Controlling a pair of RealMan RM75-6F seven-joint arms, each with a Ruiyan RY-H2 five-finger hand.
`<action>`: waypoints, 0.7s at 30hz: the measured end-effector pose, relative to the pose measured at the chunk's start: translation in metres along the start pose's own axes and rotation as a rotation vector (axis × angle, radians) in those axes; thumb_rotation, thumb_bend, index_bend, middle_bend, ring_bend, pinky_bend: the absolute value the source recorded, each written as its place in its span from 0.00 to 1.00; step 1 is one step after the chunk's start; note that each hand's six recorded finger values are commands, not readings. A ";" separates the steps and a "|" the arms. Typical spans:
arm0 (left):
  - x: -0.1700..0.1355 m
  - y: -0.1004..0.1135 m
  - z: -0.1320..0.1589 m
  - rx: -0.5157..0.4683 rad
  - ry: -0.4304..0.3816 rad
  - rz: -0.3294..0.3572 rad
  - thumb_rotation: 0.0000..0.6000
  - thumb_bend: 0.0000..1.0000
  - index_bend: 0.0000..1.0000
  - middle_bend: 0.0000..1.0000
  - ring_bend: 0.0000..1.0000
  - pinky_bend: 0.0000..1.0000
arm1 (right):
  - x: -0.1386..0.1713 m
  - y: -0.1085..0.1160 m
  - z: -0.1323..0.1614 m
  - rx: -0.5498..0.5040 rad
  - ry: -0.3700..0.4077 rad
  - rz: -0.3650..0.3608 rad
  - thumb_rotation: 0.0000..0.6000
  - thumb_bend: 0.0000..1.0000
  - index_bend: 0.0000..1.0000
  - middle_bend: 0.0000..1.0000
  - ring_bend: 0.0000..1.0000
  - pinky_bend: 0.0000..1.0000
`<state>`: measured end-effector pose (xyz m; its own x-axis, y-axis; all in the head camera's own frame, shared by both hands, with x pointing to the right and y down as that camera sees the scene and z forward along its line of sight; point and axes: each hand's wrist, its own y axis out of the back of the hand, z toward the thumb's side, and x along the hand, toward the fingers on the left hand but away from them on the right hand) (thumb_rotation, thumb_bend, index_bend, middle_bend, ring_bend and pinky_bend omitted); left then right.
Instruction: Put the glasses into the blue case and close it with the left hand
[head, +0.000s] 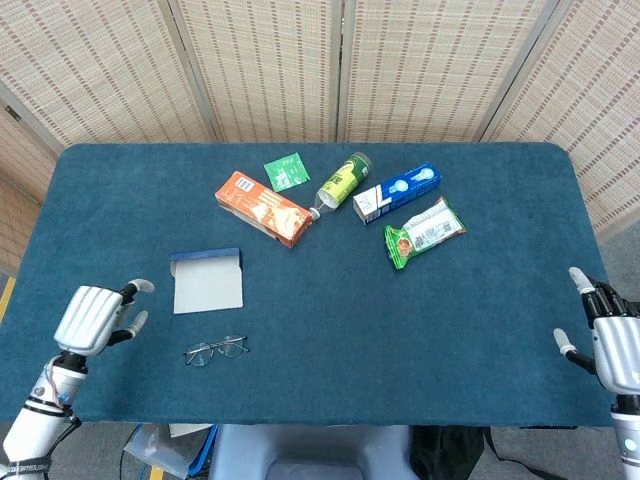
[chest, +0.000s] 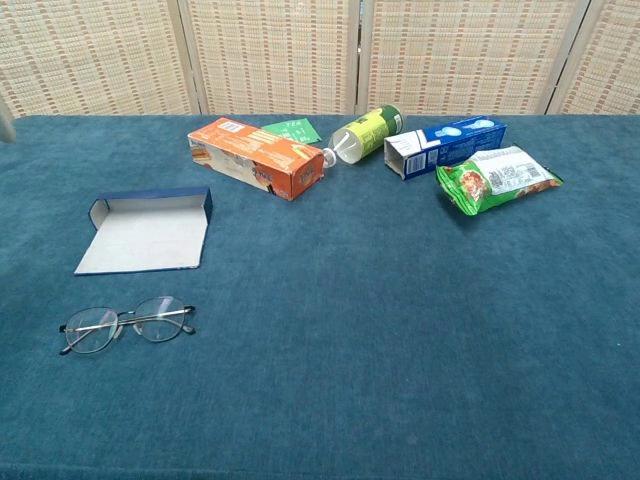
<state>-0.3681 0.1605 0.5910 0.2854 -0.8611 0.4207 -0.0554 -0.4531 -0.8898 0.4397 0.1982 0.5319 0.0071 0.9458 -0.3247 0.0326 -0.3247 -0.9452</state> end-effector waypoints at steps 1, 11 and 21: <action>0.004 -0.002 0.005 0.002 -0.015 -0.013 1.00 0.35 0.39 0.94 0.93 0.99 | 0.000 0.000 -0.001 0.001 -0.002 0.001 1.00 0.27 0.05 0.17 0.18 0.32; 0.033 -0.037 0.047 0.052 -0.073 -0.181 1.00 0.35 0.35 1.00 1.00 1.00 | -0.003 -0.004 -0.006 0.001 -0.017 0.021 1.00 0.27 0.05 0.17 0.18 0.32; 0.036 -0.063 0.083 0.084 -0.118 -0.269 1.00 0.35 0.32 1.00 1.00 1.00 | -0.007 -0.009 -0.009 -0.003 -0.015 0.037 1.00 0.27 0.05 0.17 0.18 0.32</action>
<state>-0.2749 0.1770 0.6474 0.3882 -0.6776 0.6245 0.1149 -0.6368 -0.7624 0.4486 0.1950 0.5431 -0.0070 0.9331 -0.3596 0.0356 -0.3591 -0.9326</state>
